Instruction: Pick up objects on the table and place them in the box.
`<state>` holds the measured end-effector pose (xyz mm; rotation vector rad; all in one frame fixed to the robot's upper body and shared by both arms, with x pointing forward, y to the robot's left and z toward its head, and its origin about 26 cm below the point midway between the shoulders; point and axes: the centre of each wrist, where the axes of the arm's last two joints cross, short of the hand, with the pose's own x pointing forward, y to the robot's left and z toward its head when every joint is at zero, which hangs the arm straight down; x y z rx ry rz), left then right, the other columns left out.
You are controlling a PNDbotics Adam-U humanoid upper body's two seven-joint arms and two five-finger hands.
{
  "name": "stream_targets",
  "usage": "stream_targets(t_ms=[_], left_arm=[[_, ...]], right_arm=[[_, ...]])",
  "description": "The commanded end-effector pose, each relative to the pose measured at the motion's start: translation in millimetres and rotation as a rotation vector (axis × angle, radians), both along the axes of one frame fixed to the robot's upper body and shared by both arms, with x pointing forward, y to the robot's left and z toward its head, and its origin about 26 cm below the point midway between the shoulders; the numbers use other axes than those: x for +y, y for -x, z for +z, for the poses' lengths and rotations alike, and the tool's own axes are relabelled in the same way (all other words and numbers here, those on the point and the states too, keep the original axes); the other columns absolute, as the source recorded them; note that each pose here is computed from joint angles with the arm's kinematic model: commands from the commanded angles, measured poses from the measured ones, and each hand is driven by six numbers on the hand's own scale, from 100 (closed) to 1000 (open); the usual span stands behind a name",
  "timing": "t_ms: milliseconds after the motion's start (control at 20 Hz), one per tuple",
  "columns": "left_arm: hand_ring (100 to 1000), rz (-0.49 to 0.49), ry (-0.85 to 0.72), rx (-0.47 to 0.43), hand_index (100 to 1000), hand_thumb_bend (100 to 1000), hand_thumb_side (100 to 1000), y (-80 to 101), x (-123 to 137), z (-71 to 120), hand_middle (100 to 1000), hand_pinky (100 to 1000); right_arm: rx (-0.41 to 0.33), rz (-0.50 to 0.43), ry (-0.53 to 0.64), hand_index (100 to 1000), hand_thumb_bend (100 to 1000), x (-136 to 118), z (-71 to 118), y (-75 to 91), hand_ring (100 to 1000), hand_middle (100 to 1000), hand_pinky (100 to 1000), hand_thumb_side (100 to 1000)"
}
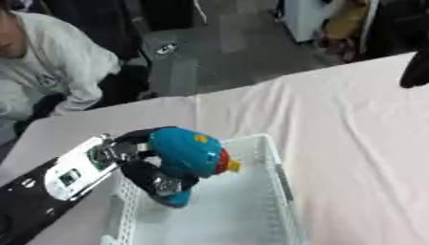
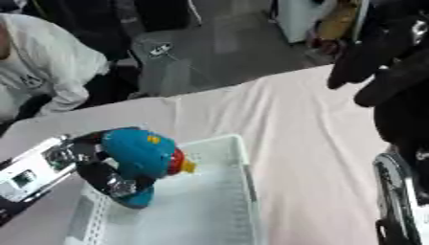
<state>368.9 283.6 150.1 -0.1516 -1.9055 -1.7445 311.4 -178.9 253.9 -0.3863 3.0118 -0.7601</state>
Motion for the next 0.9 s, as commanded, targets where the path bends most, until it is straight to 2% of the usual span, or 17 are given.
stream_targets(t_ms=[50,100,150,300,550,600,650,700,750,800,850,900], left_arm=[[801,0.001,-0.168,-0.098,915,168,1000,0.3,15,15.2,854,924],[928,0.007,-0.233,-0.121,993,197,1000,-0.2,17,14.7,942,1000],[989,0.011,-0.283,-0.146,1000,211,1000,-0.5,18,14.2,978,1000],[1000,0.011,-0.362,-0.220,1000,234,1000,-1.1,17,15.5,1000,1000],[1000,0.032,-0.379,-0.292,1000,243,1000,-2.0,16,18.7,1000,1000],[1000,0.032,-0.379,-0.300,1000,411,1000,-2.2,15,19.3,1000,1000],[1000,0.031,-0.379,-0.307,1000,430,1000,-2.8,14,20.1,1000,1000],[1000,0.028,-0.381,-0.313,1000,628,1000,-3.3,13,21.1,1000,1000],[1000,0.026,-0.384,-0.319,1000,628,1000,-3.9,13,22.3,1000,1000],[1000,0.028,-0.381,-0.324,1000,695,1000,-4.6,13,23.9,1000,1000],[1000,0.032,-0.375,-0.328,1000,694,1000,-5.1,13,25.3,1000,1000],[1000,0.036,-0.368,-0.331,1000,637,1000,-5.3,13,26.3,1000,1000]], right_arm=[[-0.023,-0.003,0.015,495,100,-1,4.8,2.3,438,464,341,1000],[-0.023,-0.004,0.015,495,100,-1,4.7,2.3,438,464,341,1000],[-0.024,-0.005,0.015,495,100,-1,4.7,2.3,438,464,341,1000],[-0.025,-0.006,0.016,495,100,-2,4.6,2.3,438,464,341,1000],[-0.026,-0.007,0.018,495,100,-2,4.6,2.2,437,464,341,1000],[-0.026,-0.006,0.018,495,100,-2,4.6,2.2,438,464,341,1000],[-0.026,-0.006,0.018,495,100,-2,4.6,2.3,438,464,341,1000],[-0.026,-0.006,0.017,495,100,-2,4.6,2.3,438,464,341,1000],[-0.025,-0.006,0.017,495,100,-2,4.6,2.3,438,464,341,1000],[-0.025,-0.006,0.016,495,100,-2,4.6,2.2,438,464,341,1000],[-0.025,-0.006,0.015,495,100,-2,4.6,2.2,438,464,341,1000],[-0.025,-0.006,0.015,495,100,-2,4.6,2.2,438,464,341,1000]])
